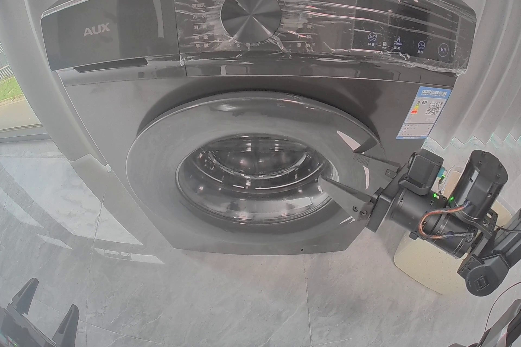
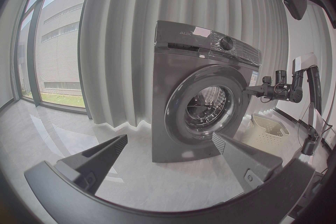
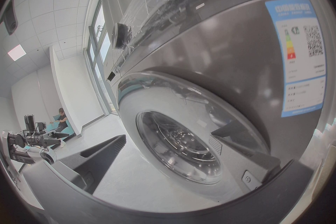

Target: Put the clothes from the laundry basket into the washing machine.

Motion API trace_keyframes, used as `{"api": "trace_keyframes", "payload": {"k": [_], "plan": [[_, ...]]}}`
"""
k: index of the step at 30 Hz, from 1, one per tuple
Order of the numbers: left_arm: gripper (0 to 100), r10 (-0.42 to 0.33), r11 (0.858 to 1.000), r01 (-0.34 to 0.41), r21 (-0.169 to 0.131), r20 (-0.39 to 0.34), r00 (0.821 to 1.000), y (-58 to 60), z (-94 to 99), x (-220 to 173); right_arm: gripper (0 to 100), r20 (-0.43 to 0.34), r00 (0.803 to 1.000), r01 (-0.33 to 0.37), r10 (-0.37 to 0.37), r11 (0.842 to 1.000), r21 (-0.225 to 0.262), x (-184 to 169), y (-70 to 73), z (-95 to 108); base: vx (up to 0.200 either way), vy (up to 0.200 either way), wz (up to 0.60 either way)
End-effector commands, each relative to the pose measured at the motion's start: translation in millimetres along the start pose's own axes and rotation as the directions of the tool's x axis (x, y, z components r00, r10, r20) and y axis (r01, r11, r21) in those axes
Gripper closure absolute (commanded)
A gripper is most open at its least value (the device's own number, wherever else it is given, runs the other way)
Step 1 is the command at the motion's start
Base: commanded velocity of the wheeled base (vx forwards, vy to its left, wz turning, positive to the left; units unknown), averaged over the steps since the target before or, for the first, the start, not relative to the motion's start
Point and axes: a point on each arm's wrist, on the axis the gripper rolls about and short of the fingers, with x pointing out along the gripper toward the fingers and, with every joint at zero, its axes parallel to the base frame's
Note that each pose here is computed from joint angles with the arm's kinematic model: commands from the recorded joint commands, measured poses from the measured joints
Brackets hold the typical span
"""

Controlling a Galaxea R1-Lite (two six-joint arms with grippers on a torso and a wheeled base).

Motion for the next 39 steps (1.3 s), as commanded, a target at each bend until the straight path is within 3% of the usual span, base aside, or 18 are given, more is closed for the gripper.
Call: {"api": "trace_keyframes", "payload": {"k": [1,4,7,17,22,30,31,34,39], "plan": [[0,0.001,1.0,-0.001,-0.009,-0.018,1.0,0.5,-4.9,1.2,0,0.011,0.999,-0.047,0.047,0.999,-0.003,-15.8,14.6,5.9,0.0,0.0,0.0],[0,0.001,1.0,-0.001,-0.009,-0.018,1.0,0.5,-4.9,1.2,0,-0.001,0.992,-0.125,0.125,0.992,-0.009,-33.0,32.0,6.7,0.0,0.0,0.0],[0,0.001,1.0,-0.001,-0.009,-0.018,1.0,0.5,-4.9,1.2,0,-0.02,0.987,-0.159,0.159,0.987,-0.009,-46.4,37.9,4.3,0.0,0.0,0.0],[0,0.001,1.0,-0.001,-0.007,-0.017,1.0,0.5,-4.9,1.0,0,-0.025,0.989,-0.144,0.144,0.989,-0.021,-72.6,35.5,5.8,0.0,0.0,0.0],[0,0.001,1.0,-0.001,-0.007,-0.017,1.0,0.5,-4.9,1.0,0,-0.035,0.994,-0.102,0.101,0.994,-0.025,-103.9,29.5,3.2,0.0,0.0,0.0],[0,0.001,1.0,-0.001,-0.009,-0.018,1.0,0.5,-4.9,1.2,0,0.006,1.0,0.021,-0.021,0.998,-0.059,-122.1,12.8,9.1,0.0,0.0,0.0],[0,0.001,1.0,-0.001,-0.009,-0.017,1.0,0.5,-4.9,1.0,0,0.008,0.996,0.084,-0.084,0.993,-0.085,-128.2,4.5,8.9,0.0,0.0,0.0],[0,0.001,1.0,-0.001,-0.009,-0.018,1.0,0.5,-4.9,1.2,0,0.006,0.989,0.147,-0.147,0.981,-0.126,-136.1,-2.5,11.1,0.0,0.0,0.0],[0,0.001,1.0,-0.001,-0.007,-0.017,1.0,0.5,-4.9,1.0,0,-0.046,0.985,0.157,-0.165,0.976,-0.152,-153.6,2.0,10.0,-0.12,0.0,0.0]]}}
